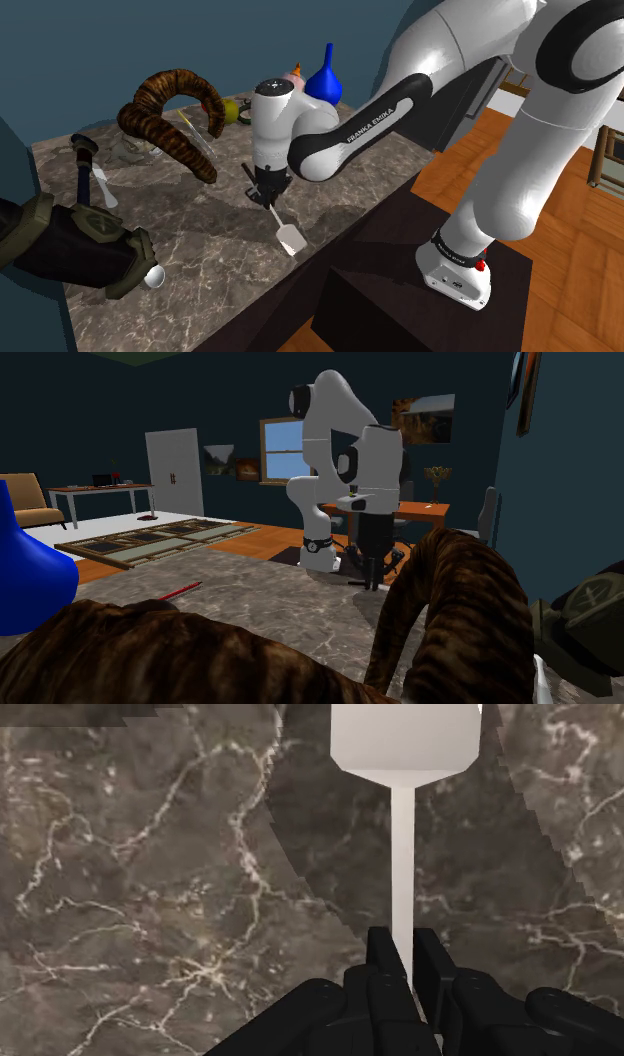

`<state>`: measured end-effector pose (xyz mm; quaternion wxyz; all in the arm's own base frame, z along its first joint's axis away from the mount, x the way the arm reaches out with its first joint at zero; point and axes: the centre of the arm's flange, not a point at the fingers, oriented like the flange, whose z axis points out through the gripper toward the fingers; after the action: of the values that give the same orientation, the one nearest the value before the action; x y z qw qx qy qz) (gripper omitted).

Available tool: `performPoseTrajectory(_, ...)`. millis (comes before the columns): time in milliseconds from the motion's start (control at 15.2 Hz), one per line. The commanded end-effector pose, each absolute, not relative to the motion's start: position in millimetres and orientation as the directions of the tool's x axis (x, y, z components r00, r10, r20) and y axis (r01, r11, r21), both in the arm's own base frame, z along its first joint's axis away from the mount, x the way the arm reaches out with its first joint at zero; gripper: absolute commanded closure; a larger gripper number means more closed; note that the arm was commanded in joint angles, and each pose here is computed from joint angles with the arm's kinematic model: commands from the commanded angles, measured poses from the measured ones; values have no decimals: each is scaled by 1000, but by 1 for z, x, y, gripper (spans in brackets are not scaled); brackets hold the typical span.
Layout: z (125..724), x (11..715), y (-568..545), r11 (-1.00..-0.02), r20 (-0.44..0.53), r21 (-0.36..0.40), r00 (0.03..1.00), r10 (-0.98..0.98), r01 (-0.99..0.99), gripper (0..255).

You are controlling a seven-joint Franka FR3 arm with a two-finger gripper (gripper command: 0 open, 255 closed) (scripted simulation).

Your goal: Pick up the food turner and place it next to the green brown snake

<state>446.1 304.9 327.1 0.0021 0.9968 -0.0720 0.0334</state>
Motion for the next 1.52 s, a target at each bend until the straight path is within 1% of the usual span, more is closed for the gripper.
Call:
performPoseTrajectory(0, 338, 446, 305, -990, 66, 0, 987, -143, -144, 255)
performPoseTrajectory(792, 401, 446, 305, -990, 66, 0, 987, -143, -144, 255)
performPoseTrajectory(1452, 401, 562, 240, -990, 66, 0, 987, -143, -144, 255)
